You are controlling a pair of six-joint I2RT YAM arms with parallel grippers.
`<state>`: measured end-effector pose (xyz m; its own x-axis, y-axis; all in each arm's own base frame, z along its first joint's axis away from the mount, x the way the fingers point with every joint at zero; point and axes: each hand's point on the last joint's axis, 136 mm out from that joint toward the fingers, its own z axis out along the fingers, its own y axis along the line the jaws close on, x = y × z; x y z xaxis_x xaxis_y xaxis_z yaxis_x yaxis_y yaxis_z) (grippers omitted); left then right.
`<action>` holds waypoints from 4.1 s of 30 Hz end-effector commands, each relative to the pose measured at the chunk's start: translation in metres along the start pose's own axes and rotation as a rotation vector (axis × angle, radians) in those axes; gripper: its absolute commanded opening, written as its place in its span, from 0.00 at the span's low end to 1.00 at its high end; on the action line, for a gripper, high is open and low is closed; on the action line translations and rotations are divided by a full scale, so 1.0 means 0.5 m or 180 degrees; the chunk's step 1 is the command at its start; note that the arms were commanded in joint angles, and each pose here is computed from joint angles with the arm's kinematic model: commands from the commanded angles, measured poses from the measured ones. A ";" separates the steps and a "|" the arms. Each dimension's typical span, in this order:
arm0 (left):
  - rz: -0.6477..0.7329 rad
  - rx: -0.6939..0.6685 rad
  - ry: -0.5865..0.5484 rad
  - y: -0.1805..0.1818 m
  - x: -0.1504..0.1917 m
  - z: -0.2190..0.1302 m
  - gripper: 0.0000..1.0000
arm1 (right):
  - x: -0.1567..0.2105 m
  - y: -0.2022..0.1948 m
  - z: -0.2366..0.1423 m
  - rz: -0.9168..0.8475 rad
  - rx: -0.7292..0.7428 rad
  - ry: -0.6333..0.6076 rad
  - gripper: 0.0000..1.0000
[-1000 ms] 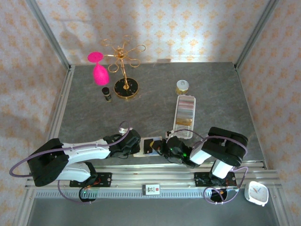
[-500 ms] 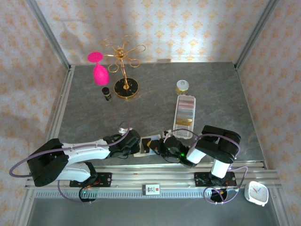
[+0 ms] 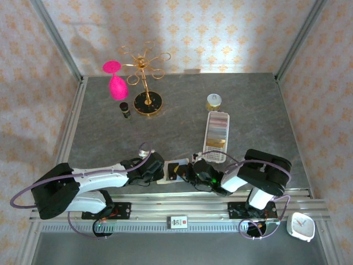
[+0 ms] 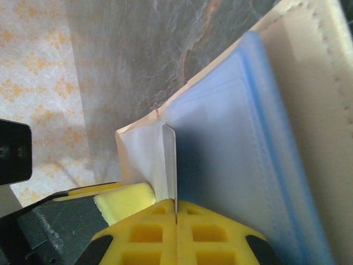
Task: Put the credit cards into the card holder
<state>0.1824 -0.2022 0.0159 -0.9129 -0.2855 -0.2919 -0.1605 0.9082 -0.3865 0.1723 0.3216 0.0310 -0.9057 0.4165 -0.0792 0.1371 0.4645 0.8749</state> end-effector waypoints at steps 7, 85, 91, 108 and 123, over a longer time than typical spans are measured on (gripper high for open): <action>-0.0018 -0.0215 0.0138 0.046 0.027 0.010 0.20 | 0.010 -0.031 -0.001 -0.0085 0.0253 -0.0003 0.00; -0.0621 0.0126 0.0076 0.087 0.025 0.007 0.24 | 0.049 0.030 0.042 -0.0428 0.0164 0.0239 0.24; -0.0615 0.0116 0.0077 0.086 0.024 0.008 0.24 | 0.015 0.013 0.017 -0.0735 0.0644 0.0019 0.36; -0.0633 0.0139 0.0071 0.084 0.023 0.008 0.25 | 0.041 -0.012 0.046 -0.0892 0.0926 0.0241 0.00; -0.0670 0.0214 0.0053 0.083 0.024 0.007 0.26 | 0.063 0.040 0.072 -0.0840 0.0612 0.0348 0.00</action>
<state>0.1801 -0.1841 0.0156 -0.8587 -0.4625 -0.2207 -0.2739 0.7782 -0.5652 0.1685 0.3604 0.0237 -0.9477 0.2037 -0.2456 -0.0247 0.7205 0.6931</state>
